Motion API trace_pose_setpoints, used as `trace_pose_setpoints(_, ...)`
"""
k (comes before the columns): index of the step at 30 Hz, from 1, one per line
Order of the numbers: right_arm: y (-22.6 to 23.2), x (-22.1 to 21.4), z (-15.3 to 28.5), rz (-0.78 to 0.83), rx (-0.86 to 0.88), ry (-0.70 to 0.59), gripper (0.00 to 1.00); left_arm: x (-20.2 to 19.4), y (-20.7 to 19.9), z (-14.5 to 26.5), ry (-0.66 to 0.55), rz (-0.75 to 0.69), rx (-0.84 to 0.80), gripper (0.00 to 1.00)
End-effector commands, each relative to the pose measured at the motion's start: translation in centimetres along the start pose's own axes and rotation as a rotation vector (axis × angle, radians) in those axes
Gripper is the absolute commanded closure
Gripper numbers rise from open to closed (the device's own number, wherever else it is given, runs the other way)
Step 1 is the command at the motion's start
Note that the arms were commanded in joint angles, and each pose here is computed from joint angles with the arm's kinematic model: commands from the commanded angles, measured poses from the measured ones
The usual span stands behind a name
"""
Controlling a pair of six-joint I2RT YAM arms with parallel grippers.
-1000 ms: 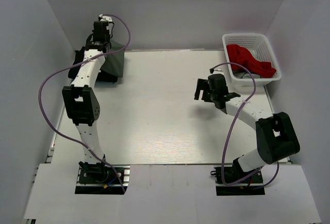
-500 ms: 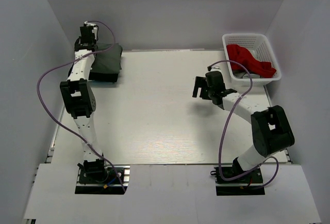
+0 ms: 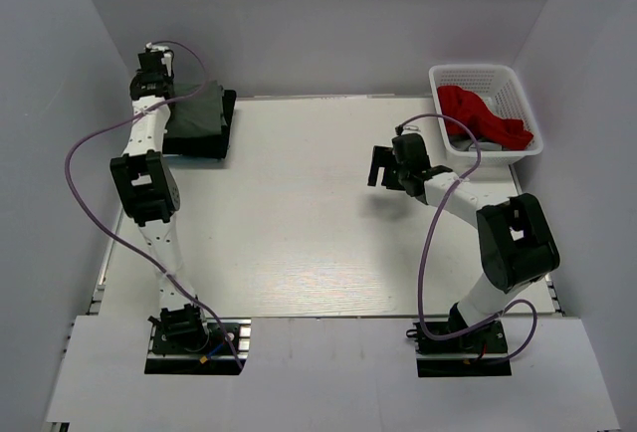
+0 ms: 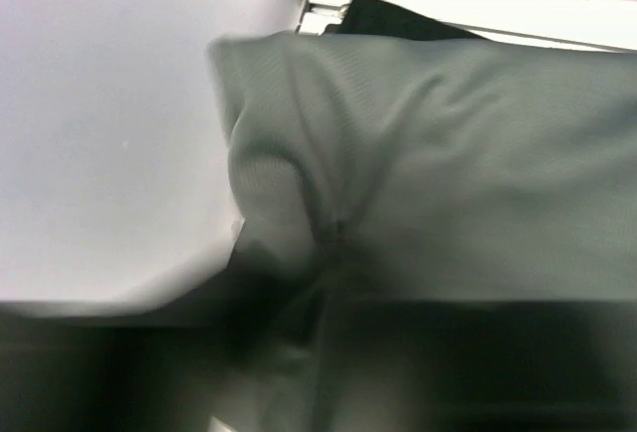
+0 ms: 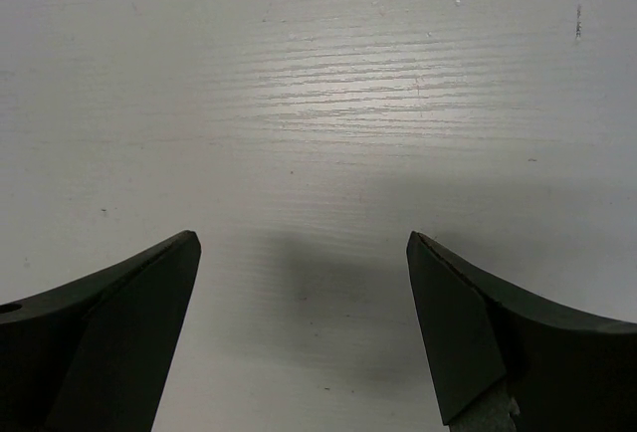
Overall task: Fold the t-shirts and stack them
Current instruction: Put the neatly folded tshirt into the corner of the board with the left arm
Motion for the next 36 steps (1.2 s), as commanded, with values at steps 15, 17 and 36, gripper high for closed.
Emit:
trace_pose_setpoints(15,0.5,0.9,8.0,-0.055,0.169,-0.15,0.1,4.8,4.3,15.7,-0.079,0.499,-0.049,0.0)
trace_pose_setpoints(17,-0.5,-0.3,9.2,-0.057,0.173,-0.158,0.1,3.2,2.8,19.1,-0.08,0.546,-0.195,0.0)
trace_pose_setpoints(36,-3.9,-6.3,13.7,-0.086,0.285,-0.139,0.1,-14.5,-12.5,31.2,-0.327,0.529,-0.84,0.0)
Point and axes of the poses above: each gripper's point midway between its finger pads, its own z axis back along the fingers, its own y axis along the line the jaws close on, x = y × z, the point moved 8 cm from there along z, back along the fingers, and after that the axes turned 12 degrees about -z, right-handed, at the moved point
